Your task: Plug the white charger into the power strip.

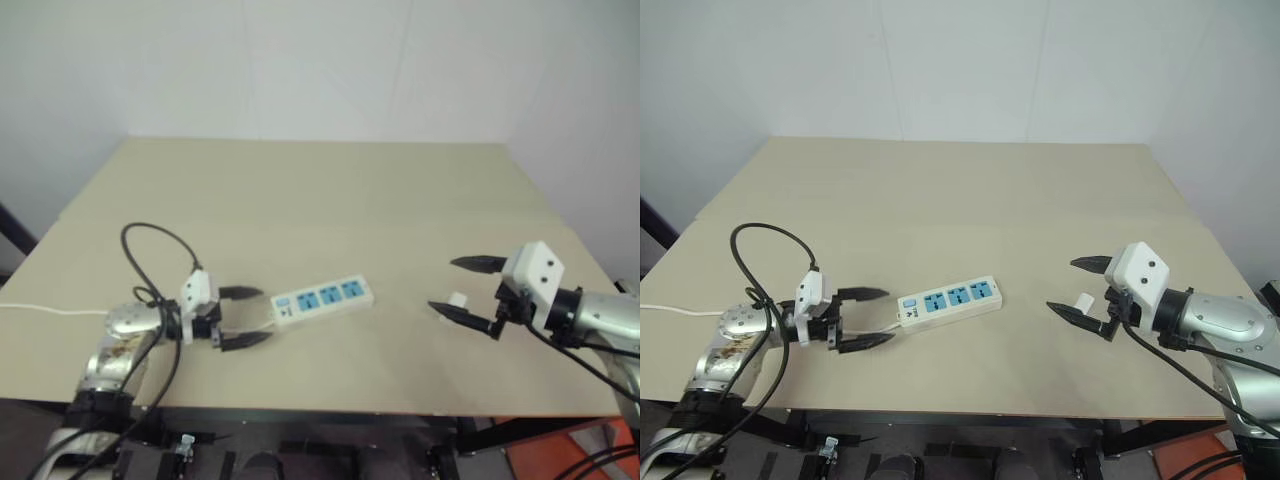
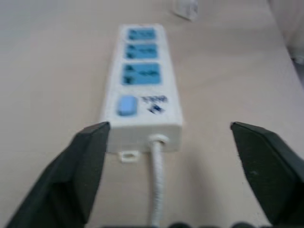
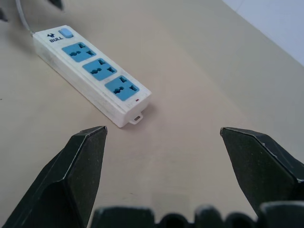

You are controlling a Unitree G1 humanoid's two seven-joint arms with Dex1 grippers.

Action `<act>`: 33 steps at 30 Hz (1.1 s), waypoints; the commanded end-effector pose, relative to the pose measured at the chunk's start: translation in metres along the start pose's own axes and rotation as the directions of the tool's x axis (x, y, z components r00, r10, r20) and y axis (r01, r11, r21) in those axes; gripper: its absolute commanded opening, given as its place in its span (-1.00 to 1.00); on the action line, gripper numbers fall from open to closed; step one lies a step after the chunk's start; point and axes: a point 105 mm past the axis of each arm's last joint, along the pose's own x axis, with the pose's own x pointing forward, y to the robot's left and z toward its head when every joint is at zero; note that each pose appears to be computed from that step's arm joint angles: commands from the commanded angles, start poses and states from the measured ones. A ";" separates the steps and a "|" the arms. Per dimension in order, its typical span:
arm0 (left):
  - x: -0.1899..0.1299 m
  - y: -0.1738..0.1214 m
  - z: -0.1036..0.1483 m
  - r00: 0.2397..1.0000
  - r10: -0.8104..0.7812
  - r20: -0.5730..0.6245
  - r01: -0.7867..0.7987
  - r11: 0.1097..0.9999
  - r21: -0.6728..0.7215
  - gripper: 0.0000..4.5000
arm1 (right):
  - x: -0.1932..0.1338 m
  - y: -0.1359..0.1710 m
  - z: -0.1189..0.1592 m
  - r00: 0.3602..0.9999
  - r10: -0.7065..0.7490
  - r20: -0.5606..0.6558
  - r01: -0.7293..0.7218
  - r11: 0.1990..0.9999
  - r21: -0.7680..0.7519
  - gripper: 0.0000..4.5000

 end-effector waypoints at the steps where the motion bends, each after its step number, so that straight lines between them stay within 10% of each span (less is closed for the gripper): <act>1: 0.010 0.009 0.005 0.997 0.037 0.062 -0.038 0.999 0.023 0.99 | -0.001 -0.003 0.015 0.999 -0.012 0.039 0.014 0.999 -0.052 1.00; 24: 0.048 -0.007 -0.043 0.998 -0.060 0.001 0.060 0.994 -0.096 0.99 | 0.004 0.002 0.025 0.997 0.017 0.072 -0.012 0.998 -0.063 1.00; 29: 0.053 -0.012 -0.043 0.994 -0.108 0.021 0.110 0.988 -0.109 0.45 | 0.005 0.001 0.027 0.997 0.021 0.076 -0.016 0.998 -0.068 1.00; 33: 0.058 -0.020 -0.036 0.983 -0.176 0.045 0.179 0.980 -0.087 0.46 | 0.004 -0.001 0.027 0.997 0.026 0.072 -0.022 0.997 -0.068 1.00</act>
